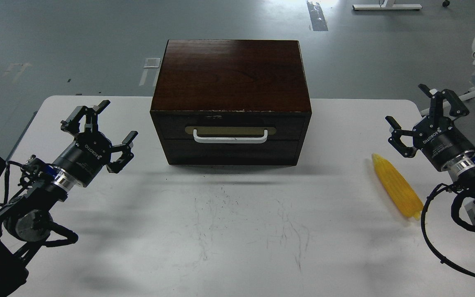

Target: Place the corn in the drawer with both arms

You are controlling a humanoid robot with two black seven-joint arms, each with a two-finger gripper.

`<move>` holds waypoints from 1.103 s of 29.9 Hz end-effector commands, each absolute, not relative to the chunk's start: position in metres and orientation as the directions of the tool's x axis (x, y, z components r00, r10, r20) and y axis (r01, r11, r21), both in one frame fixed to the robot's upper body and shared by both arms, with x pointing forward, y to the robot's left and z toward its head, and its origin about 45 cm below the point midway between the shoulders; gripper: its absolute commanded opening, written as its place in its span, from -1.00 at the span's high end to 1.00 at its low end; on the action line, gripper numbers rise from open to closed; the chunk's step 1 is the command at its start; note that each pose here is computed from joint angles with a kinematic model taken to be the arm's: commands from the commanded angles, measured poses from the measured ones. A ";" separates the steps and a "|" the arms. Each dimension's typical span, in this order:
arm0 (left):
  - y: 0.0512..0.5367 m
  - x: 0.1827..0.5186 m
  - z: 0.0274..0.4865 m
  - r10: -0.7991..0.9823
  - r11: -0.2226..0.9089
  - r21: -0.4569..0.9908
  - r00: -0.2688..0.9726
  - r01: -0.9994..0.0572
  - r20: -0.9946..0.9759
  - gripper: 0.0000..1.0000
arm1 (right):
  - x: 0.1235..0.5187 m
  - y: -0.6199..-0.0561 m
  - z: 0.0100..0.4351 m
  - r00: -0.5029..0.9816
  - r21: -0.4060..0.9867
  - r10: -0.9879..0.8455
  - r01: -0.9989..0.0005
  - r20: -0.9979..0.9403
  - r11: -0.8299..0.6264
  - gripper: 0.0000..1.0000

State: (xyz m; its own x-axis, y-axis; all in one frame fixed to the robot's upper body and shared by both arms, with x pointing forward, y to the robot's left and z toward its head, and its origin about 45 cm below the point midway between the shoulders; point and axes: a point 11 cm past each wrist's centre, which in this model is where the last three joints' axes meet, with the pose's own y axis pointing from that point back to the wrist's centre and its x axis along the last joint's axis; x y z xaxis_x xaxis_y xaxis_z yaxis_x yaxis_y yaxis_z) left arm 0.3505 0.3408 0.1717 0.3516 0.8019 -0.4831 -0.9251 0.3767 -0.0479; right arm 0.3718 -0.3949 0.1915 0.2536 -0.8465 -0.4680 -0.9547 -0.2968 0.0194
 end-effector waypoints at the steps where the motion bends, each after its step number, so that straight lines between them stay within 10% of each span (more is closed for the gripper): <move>1: 0.345 0.349 0.171 0.810 0.374 -0.041 0.348 -0.926 -0.471 -0.98 | 0.372 -0.395 0.192 0.255 0.019 -0.846 -0.954 -0.467 -0.298 -1.00; 24: 0.352 0.344 0.171 0.828 0.375 -0.040 0.355 -0.926 -0.434 -0.98 | 0.374 -0.399 0.201 0.271 0.014 -0.862 -0.952 -0.429 -0.306 -1.00; 33: 0.389 0.362 0.238 0.886 0.449 -0.100 0.457 -0.888 -0.082 -0.98 | 0.374 -0.407 0.207 0.274 0.024 -0.875 -0.951 -0.399 -0.308 -1.00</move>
